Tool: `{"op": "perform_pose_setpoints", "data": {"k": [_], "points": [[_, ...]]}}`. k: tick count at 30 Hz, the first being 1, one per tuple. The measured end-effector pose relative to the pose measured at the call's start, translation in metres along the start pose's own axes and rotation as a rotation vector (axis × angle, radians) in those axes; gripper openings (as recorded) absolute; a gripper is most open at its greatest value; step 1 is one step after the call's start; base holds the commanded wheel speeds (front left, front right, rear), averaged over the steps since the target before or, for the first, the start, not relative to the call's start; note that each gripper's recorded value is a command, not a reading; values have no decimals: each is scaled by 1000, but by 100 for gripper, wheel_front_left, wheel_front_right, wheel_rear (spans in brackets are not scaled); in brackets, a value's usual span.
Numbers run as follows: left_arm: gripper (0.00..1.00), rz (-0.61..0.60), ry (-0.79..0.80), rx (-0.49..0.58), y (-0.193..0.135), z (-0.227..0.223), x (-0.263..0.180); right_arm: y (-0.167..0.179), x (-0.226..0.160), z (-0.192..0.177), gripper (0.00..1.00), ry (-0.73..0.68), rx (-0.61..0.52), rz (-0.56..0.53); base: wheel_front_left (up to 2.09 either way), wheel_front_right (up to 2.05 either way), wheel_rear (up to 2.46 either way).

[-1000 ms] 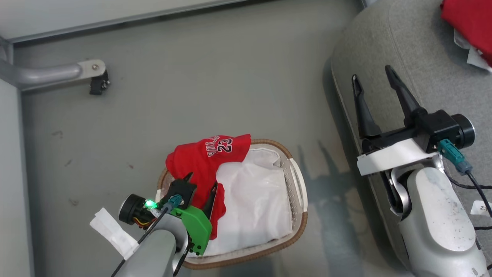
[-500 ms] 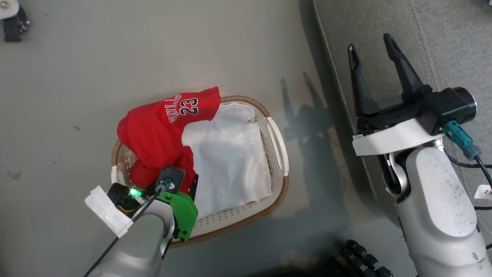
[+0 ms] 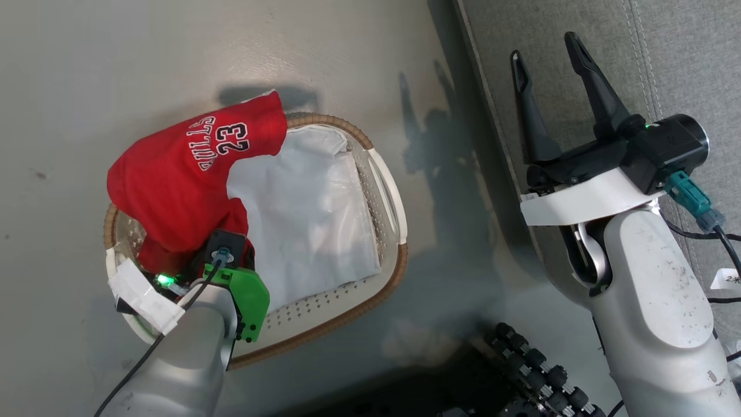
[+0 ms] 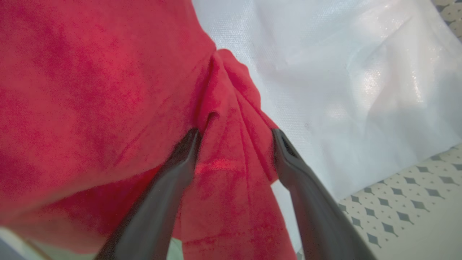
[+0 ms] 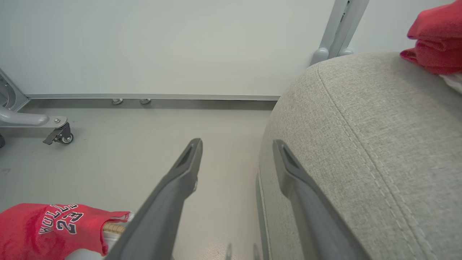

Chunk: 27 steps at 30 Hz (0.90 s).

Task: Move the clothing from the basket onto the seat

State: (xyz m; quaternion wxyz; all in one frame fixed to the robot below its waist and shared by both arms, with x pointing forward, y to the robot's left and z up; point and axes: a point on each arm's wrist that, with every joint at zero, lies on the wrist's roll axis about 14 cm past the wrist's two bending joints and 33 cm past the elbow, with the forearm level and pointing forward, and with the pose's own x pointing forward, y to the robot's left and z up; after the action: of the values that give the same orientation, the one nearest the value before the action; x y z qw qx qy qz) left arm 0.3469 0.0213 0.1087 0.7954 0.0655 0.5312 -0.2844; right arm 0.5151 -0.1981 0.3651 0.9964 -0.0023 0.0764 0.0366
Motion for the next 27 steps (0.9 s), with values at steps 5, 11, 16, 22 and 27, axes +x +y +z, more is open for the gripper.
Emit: {"op": "perform_pose_setpoints", "data": {"k": [5, 11, 16, 22, 27], "points": [[100, 31, 60, -11, 3, -11, 7, -2, -1, -8, 100, 20, -7, -2, 0, 0, 0], [0, 17, 85, -6, -1, -15, 8, -1, -1, -8, 100, 23, -10, 2, 0, 0, 0], [0, -2, 62, 8, -4, -8, 4, -2, -2, -2, 100, 10, -12, 0, 0, 0, 0], [0, -29, -9, 35, -11, 13, -6, 1, -3, 13, 100, -17, -13, 5, 0, 0, 0], [0, -47, -98, 74, -15, 38, -21, 4, -11, 27, 100, -37, -15, 7, 0, 0, 0]]}}
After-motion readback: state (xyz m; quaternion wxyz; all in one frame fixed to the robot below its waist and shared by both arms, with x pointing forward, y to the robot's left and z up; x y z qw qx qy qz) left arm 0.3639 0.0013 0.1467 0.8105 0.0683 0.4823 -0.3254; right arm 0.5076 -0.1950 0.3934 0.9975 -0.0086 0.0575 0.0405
